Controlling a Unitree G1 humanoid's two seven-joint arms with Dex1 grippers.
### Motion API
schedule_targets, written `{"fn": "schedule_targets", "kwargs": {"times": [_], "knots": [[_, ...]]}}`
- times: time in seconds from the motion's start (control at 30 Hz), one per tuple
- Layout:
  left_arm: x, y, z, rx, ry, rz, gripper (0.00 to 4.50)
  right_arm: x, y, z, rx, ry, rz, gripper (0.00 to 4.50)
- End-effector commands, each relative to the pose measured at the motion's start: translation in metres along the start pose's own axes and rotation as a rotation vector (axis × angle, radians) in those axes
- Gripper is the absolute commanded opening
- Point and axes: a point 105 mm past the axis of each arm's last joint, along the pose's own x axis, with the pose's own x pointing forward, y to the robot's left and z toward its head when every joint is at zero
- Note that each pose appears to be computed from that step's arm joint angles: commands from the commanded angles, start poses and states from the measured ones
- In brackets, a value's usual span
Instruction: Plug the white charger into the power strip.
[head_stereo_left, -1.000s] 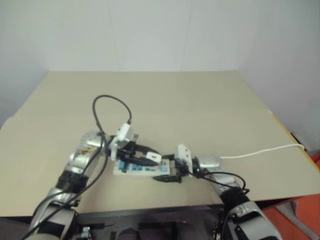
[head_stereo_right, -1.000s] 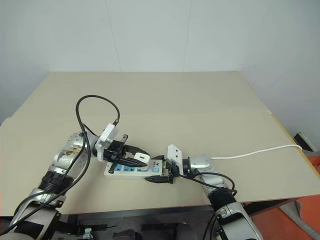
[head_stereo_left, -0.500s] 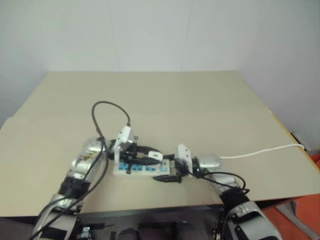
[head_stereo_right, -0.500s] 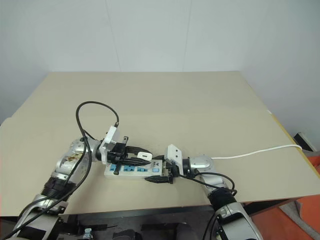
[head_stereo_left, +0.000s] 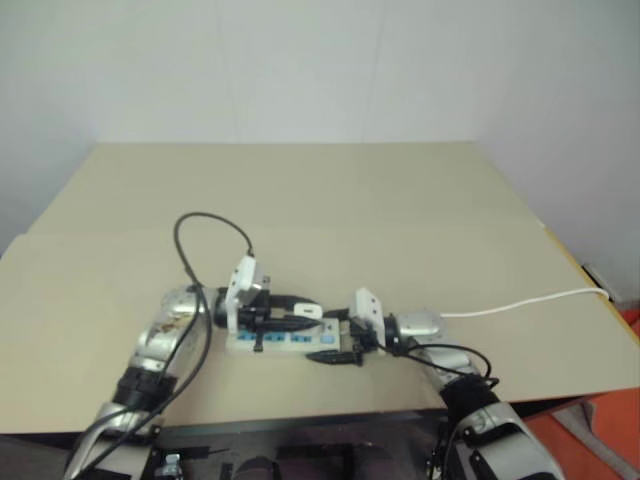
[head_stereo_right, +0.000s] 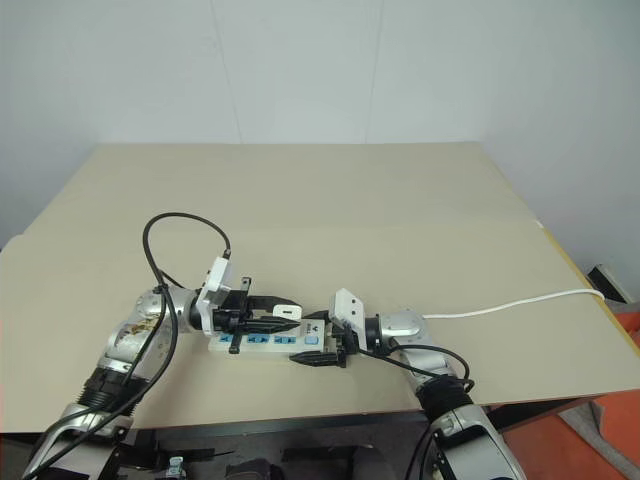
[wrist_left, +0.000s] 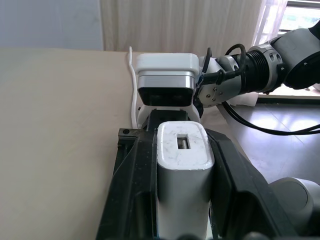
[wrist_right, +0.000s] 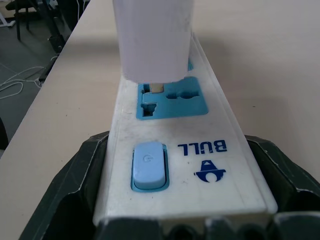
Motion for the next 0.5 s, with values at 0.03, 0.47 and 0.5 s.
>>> {"fn": "schedule_targets", "kwargs": {"times": [0.03, 0.47, 0.5], "knots": [[-0.0024, -0.0018, 0.0091, 0.044, -0.011, -0.017, 1.02, -0.0003, 0.0006, -0.0034, 0.005, 0.013, -0.001, 3.44], [-0.004, 0.001, 0.0018, 0.085, -0.022, -0.046, 1.02, 0.0001, 0.0015, -0.0036, 0.008, 0.011, -0.005, 3.44], [-0.0037, 0.0012, 0.0011, 0.084, -0.023, -0.044, 1.02, 0.0001, 0.0015, -0.0035, 0.008, 0.011, -0.005, 3.44]]}}
